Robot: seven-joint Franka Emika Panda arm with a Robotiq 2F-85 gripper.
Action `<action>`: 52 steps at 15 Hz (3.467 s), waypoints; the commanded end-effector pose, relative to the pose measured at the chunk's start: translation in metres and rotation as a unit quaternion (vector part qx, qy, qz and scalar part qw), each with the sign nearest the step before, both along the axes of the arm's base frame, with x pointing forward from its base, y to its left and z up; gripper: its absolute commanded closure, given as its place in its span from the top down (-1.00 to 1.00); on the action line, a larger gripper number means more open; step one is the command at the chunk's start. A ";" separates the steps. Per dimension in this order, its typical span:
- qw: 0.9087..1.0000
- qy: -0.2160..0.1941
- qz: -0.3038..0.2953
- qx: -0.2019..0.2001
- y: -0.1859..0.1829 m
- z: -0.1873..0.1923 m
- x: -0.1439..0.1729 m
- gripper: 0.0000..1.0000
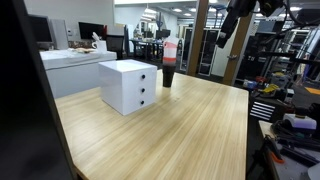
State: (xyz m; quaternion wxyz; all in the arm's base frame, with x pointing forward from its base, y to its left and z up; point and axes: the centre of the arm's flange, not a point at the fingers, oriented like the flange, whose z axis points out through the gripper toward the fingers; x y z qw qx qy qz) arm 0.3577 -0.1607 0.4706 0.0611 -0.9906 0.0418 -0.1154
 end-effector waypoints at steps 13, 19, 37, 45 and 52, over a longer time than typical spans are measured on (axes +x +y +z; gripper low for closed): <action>0.993 -0.053 -0.103 -0.017 -0.033 0.056 0.102 1.00; 0.986 -0.073 -0.143 -0.040 -0.059 0.068 0.141 1.00; 0.976 -0.042 -0.191 -0.092 -0.129 0.012 0.217 1.00; 0.978 -0.035 -0.183 -0.098 -0.133 -0.008 0.233 0.82; 0.978 -0.044 -0.175 -0.100 -0.132 0.003 0.230 -0.12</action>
